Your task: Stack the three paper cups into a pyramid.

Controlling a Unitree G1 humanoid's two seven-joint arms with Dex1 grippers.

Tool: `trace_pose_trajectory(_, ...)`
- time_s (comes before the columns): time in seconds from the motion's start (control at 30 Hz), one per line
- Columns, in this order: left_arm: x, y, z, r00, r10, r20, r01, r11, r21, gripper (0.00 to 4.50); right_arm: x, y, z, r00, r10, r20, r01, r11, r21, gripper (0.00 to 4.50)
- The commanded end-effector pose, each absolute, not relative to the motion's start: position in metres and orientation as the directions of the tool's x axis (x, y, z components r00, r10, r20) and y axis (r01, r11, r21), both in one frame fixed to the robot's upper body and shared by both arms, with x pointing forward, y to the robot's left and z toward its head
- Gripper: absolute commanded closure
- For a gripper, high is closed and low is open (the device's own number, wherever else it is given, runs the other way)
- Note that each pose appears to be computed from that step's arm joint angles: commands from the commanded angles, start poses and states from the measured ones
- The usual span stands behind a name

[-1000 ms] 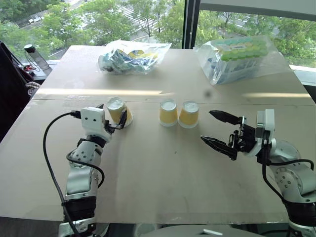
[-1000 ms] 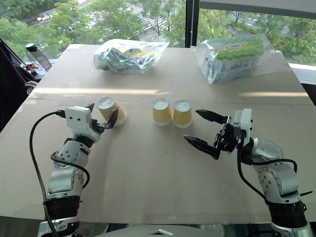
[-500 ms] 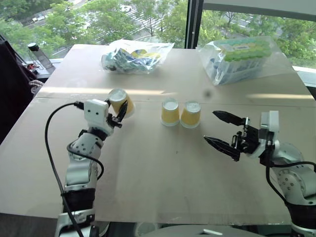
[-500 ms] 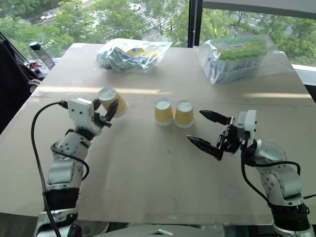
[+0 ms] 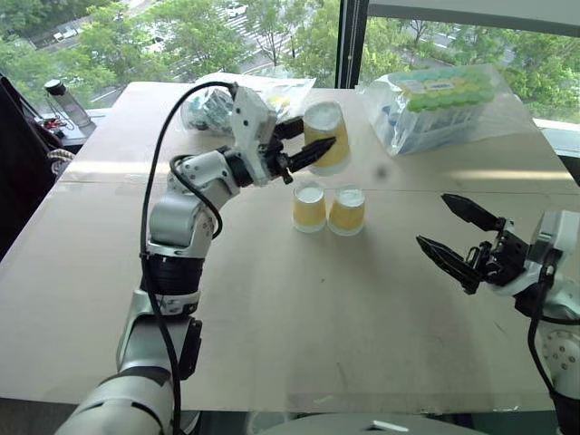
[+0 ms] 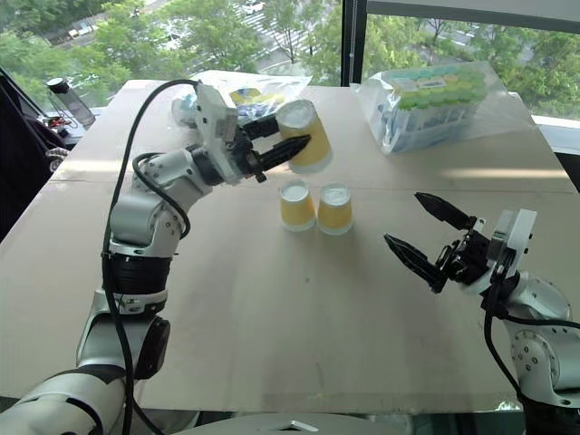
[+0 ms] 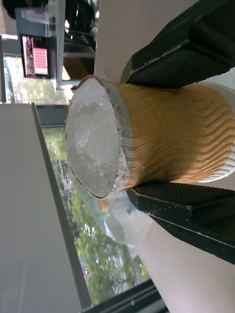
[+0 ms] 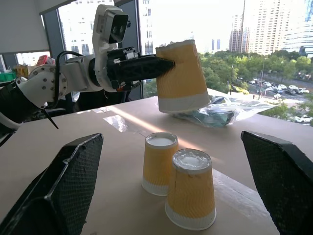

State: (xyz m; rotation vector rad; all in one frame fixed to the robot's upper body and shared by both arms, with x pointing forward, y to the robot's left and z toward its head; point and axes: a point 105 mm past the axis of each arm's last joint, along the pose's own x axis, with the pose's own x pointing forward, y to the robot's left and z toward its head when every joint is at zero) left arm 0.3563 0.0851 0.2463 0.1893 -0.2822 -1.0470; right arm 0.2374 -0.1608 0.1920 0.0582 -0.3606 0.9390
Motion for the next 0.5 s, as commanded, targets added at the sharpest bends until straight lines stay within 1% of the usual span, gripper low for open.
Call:
trace_pose_trajectory(0.03, 0.357, 0.077, 0.249, 0.426, -0.894, 0.141, 0.84, 0.449, 0.304, 2.37, 0.231, -0.162, 0.205, 0.537, 0.759, 0.369, -0.769, 0.62, -0.156, 0.0)
trace_pose_trajectory(0.2, 0.36, 0.07, 0.237, 0.392, -0.916, 0.091, 0.866, 0.4, 0.3, 2.37, 0.229, -0.162, 0.204, 0.555, 0.743, 0.374, -0.752, 0.64, -0.155, 0.0)
trace_pose_trajectory(0.5, 0.36, 0.079, 0.231, 0.414, -0.909, 0.042, 0.851, 0.402, 0.339, 2.37, 0.23, -0.163, 0.201, 0.567, 0.736, 0.371, -0.746, 0.649, -0.148, 0.0)
